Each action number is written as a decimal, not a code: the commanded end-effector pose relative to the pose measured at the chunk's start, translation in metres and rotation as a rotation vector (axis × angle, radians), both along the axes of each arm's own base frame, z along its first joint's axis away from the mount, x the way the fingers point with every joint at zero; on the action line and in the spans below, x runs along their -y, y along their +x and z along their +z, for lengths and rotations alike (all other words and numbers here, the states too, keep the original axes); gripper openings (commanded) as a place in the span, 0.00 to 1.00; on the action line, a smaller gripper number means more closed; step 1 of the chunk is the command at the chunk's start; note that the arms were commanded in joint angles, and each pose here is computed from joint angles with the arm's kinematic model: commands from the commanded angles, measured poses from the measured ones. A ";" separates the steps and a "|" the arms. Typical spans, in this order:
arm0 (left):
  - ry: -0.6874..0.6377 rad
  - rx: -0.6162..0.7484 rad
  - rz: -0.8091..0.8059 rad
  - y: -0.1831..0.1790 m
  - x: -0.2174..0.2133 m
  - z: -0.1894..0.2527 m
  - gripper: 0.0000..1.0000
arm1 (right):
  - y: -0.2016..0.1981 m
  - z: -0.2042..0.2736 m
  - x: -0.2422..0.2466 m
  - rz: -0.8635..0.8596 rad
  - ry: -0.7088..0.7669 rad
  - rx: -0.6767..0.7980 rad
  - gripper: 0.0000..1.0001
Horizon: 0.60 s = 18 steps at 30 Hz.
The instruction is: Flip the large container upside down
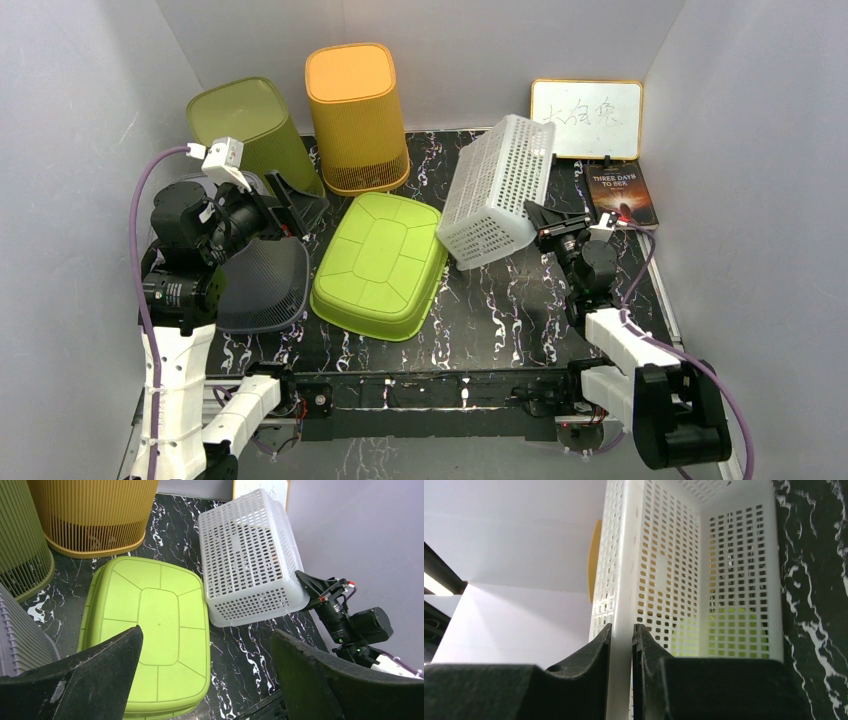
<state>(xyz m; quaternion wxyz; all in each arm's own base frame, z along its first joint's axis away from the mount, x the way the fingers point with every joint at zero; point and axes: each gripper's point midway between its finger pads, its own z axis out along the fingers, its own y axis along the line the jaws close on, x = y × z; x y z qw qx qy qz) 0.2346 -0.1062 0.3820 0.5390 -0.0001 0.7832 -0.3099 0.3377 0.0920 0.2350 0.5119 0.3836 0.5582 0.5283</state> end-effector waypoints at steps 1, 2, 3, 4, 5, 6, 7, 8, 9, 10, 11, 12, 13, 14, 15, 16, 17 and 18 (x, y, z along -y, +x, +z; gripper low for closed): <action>-0.006 0.044 -0.025 -0.004 0.003 0.017 0.98 | -0.020 0.014 -0.032 0.222 0.067 0.052 0.00; -0.004 0.045 -0.024 -0.003 0.003 0.018 0.98 | -0.022 0.010 -0.032 0.224 0.059 0.037 0.00; -0.004 0.043 -0.025 -0.003 0.003 0.017 0.98 | -0.023 0.007 -0.030 0.207 0.046 0.019 0.00; -0.006 0.044 -0.025 -0.002 0.003 0.018 0.98 | -0.025 0.003 -0.026 0.179 0.021 -0.002 0.00; -0.008 0.043 -0.025 -0.001 0.004 0.017 0.98 | -0.026 -0.003 -0.020 0.142 -0.011 -0.037 0.00; -0.010 0.046 -0.026 -0.001 0.004 0.018 0.98 | -0.027 -0.005 -0.012 0.095 -0.056 -0.061 0.00; -0.014 0.045 -0.029 0.000 0.005 0.017 0.98 | -0.029 -0.009 -0.003 0.045 -0.101 -0.091 0.00; -0.018 0.045 -0.030 0.000 0.005 0.016 0.98 | -0.031 -0.012 0.005 -0.001 -0.136 -0.120 0.00; -0.023 0.041 -0.034 0.001 0.006 0.015 0.98 | -0.035 -0.023 0.012 -0.033 -0.168 -0.168 0.00; -0.028 0.039 -0.038 0.002 0.007 0.013 0.98 | -0.038 -0.031 0.018 -0.059 -0.204 -0.198 0.00; -0.034 0.031 -0.044 0.003 0.008 0.011 0.99 | -0.041 -0.040 0.022 -0.076 -0.227 -0.233 0.00; -0.040 0.030 -0.051 0.003 0.010 0.011 0.98 | -0.043 -0.049 0.024 -0.079 -0.248 -0.264 0.00; -0.043 0.027 -0.055 0.003 0.010 0.010 0.98 | -0.046 -0.058 0.025 -0.074 -0.268 -0.300 0.00; -0.043 0.026 -0.057 0.003 0.011 0.009 0.98 | -0.049 -0.065 0.024 -0.062 -0.283 -0.324 0.01; -0.042 0.026 -0.054 0.003 0.010 0.009 0.98 | -0.052 -0.074 0.022 -0.044 -0.291 -0.349 0.01; -0.038 0.024 -0.049 0.003 0.009 0.008 0.98 | -0.056 -0.085 0.020 -0.026 -0.295 -0.376 0.01; -0.035 0.022 -0.046 0.003 0.009 0.007 0.98 | -0.061 -0.095 0.018 -0.014 -0.294 -0.400 0.01; -0.031 0.019 -0.043 0.003 0.008 0.006 0.98 | -0.065 -0.103 0.017 -0.004 -0.290 -0.420 0.01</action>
